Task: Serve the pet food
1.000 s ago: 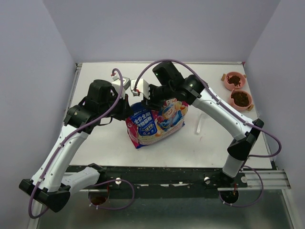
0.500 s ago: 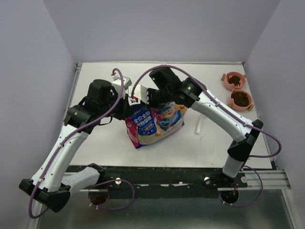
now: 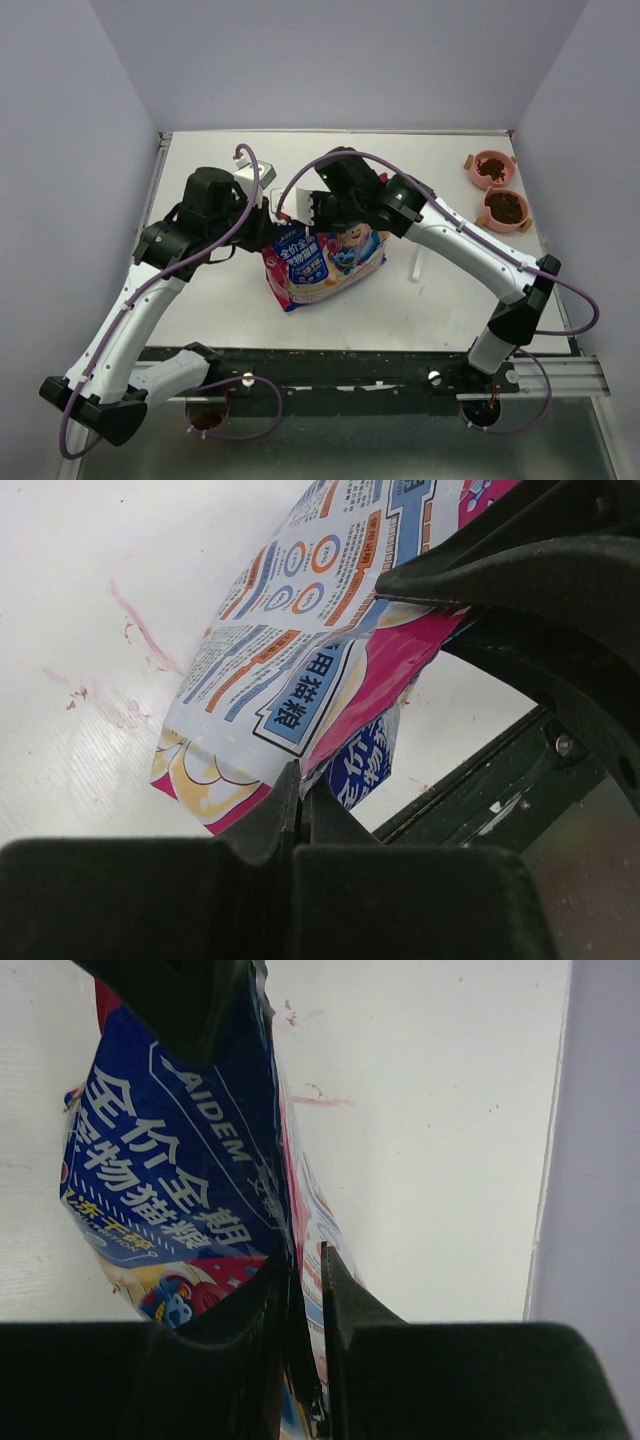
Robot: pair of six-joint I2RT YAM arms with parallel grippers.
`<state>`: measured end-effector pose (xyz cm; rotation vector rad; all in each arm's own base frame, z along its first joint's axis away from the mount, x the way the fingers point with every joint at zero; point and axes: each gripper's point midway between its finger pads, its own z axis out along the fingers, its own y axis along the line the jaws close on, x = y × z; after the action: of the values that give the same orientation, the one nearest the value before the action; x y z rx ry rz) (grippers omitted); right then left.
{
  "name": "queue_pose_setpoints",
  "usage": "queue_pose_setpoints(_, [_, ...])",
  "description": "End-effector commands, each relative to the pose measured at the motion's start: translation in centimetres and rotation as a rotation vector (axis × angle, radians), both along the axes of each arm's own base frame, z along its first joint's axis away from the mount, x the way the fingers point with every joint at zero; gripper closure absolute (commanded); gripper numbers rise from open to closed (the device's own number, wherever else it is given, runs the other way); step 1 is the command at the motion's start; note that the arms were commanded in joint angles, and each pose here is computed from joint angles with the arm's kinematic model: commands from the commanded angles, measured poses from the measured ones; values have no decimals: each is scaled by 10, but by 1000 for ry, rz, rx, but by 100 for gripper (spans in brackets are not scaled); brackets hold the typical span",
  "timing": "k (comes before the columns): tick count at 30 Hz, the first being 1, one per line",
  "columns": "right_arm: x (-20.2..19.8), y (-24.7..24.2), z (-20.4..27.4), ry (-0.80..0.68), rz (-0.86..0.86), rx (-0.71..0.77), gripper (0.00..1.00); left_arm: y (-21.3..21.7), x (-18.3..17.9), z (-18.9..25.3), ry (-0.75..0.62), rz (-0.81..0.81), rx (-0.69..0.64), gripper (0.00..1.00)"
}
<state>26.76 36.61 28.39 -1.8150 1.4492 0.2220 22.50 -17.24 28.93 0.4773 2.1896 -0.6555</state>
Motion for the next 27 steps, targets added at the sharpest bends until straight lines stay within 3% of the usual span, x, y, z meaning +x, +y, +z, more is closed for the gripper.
queue_pose_setpoints(1, [23,-35,-10,-103,-91,-104,75,14,-4,34,-117,52,-33,100])
queue_pose_setpoints(5, [23,-40,-19,-68,-90,-142,73,16,-3,35,-128,50,-19,100])
queue_pose_setpoints(8, [27,-42,-17,-67,-107,-133,62,18,-2,37,-146,51,-6,100])
queue_pose_setpoints(11, [33,-42,-11,-94,-119,-131,62,24,-1,40,-172,62,16,100])
queue_pose_setpoints(13, [36,-42,-9,-115,-116,-142,66,27,-2,42,-191,64,33,100])
queue_pose_setpoints(17, [43,-44,-5,-148,-130,-151,93,33,-2,44,-214,73,57,100])
queue_pose_setpoints(20, [44,-40,4,-160,-126,-123,100,34,-3,45,-224,72,64,100])
queue_pose_setpoints(27, [44,-31,4,-97,-117,-78,99,38,-6,45,-239,78,74,100])
